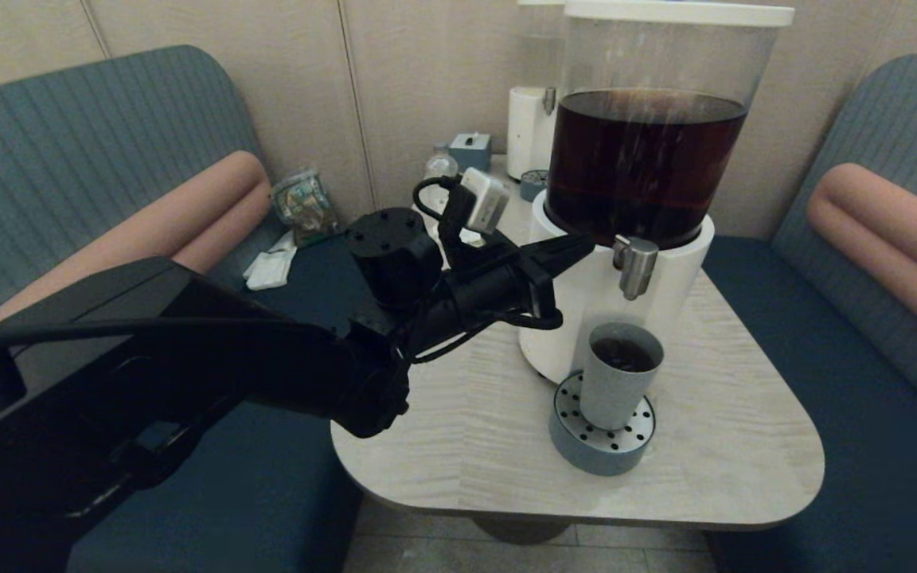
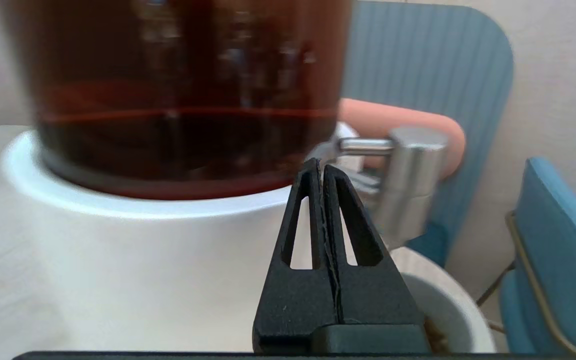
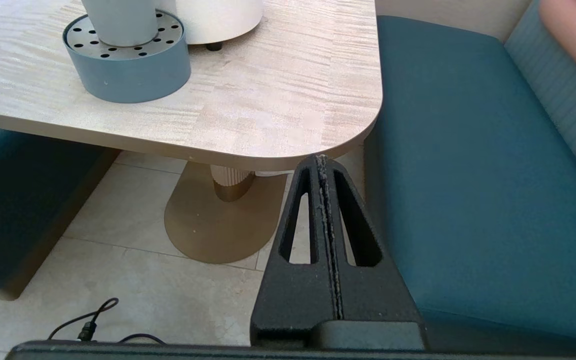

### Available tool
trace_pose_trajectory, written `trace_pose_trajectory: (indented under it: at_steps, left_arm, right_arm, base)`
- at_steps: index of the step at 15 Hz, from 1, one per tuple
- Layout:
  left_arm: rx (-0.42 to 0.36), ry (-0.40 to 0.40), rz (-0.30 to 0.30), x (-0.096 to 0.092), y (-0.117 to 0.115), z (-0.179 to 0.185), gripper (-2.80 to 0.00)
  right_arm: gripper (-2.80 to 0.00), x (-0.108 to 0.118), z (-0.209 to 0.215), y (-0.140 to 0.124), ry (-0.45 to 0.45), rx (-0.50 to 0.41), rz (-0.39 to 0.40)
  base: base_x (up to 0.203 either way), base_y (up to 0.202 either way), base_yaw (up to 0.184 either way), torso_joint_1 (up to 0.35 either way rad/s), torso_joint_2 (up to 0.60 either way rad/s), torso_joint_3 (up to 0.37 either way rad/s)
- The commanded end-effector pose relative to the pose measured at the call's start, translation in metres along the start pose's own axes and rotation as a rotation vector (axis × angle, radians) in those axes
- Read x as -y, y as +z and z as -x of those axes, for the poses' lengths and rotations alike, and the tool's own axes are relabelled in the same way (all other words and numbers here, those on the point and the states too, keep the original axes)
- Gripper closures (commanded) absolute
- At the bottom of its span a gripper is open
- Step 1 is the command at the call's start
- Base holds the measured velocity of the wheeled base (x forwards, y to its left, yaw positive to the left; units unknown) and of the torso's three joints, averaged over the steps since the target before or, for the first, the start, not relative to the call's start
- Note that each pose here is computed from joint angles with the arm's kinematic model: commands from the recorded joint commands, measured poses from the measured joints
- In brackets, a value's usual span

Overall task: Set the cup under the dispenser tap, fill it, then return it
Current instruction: Turn off the faucet

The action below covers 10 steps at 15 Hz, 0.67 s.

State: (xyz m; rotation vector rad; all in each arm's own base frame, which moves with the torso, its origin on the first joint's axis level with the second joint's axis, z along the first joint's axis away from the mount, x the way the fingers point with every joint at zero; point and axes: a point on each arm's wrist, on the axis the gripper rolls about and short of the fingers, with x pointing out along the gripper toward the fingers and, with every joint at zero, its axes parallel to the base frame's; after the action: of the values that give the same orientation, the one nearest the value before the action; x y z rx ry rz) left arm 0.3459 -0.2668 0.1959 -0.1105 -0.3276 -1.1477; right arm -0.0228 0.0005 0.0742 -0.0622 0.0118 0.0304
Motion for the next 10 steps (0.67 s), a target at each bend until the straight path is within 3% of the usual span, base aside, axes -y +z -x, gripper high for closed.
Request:
trace_pose_trajectory:
  at_steps: [1, 10]
  left_arm:
    - [0.013, -0.017, 0.001, 0.0076, 0.003, -0.0036, 0.0]
    - [0.026, -0.024, 0.001, 0.0128, 0.0057, -0.0082, 0.0]
  right_arm:
    - [0.0, 0.0, 0.0001, 0.0, 0.001, 0.002, 0.001]
    - [0.0, 0.0, 0.0001, 0.0, 0.001, 0.002, 0.001]
  base:
    - [0.0, 0.0, 0.0, 0.0, 0.0, 0.0]
    - [0.0, 0.0, 0.0, 0.0, 0.0, 0.0]
